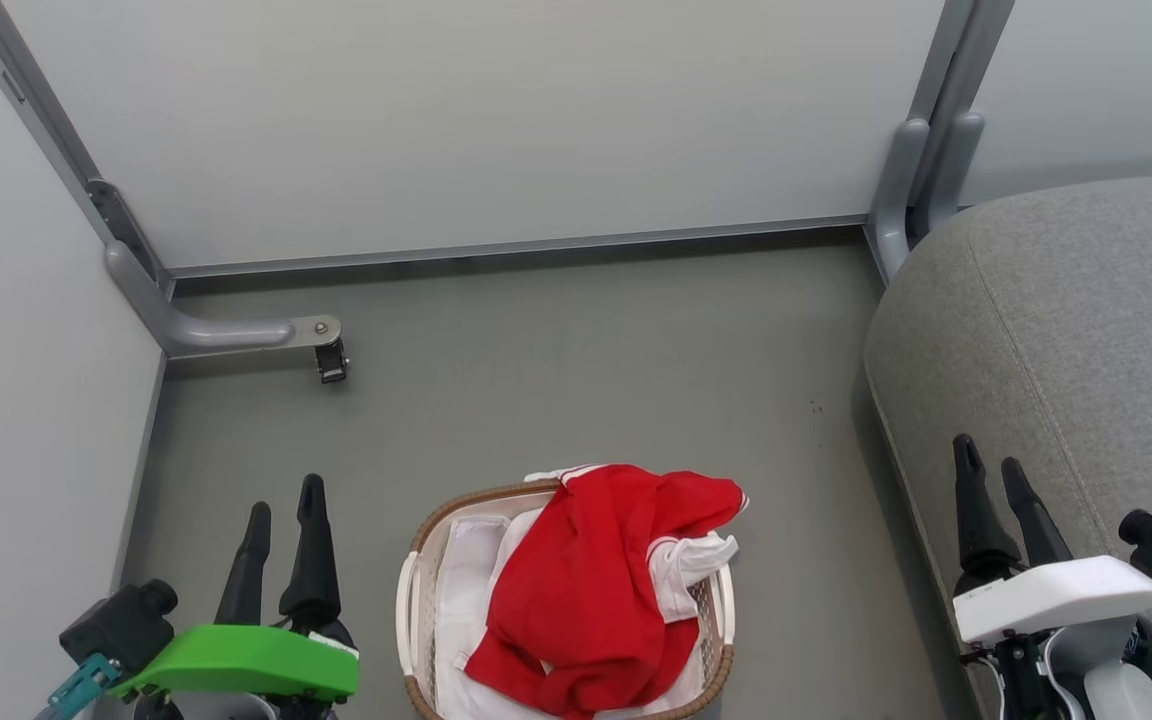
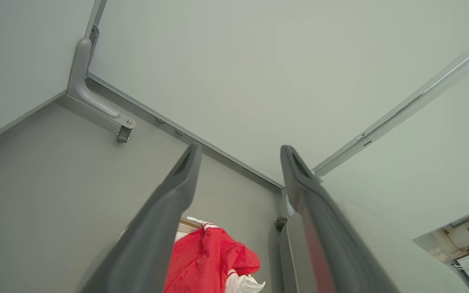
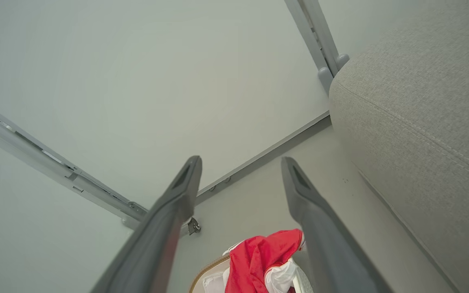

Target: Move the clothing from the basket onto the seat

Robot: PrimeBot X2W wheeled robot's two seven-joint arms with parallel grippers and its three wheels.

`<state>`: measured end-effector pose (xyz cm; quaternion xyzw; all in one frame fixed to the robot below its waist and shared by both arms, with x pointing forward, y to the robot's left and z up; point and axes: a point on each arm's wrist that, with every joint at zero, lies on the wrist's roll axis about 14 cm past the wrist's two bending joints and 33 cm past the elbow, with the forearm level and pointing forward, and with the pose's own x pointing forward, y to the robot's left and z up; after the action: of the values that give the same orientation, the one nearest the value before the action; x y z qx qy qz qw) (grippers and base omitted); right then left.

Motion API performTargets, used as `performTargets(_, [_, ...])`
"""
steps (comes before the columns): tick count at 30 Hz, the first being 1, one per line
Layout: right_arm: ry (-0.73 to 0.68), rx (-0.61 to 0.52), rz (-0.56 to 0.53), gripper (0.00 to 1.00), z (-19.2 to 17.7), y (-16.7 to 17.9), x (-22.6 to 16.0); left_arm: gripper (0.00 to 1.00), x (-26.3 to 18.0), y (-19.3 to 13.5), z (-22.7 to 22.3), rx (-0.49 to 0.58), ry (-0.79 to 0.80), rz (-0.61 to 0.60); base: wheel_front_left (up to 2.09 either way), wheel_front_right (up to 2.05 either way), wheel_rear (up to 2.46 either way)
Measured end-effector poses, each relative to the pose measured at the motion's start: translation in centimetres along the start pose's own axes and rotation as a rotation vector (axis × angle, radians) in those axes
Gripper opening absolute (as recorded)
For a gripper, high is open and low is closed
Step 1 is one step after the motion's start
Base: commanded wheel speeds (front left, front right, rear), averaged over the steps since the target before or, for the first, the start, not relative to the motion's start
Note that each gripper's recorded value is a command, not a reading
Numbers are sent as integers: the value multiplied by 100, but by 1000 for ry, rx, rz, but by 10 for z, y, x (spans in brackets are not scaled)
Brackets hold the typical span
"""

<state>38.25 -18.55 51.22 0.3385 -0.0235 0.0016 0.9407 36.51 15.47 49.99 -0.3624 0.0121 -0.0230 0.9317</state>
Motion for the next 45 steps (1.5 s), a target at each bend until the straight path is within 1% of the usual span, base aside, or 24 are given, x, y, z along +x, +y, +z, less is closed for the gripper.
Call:
performTargets(9, [17, -118, 29, 100, -8, 7, -1, 100, -4, -1, -7, 99, 9, -5, 0, 0, 0])
performTargets(23, [31, -285, 63, 100, -15, 11, 2, 100, -10, 1, -15, 216, 21, -5, 0, 0, 0])
performTargets(45, [23, -479, 133, 100, -20, 24, 4, 100, -13, -5, -24, 362, 23, -40, 0, 0, 0])
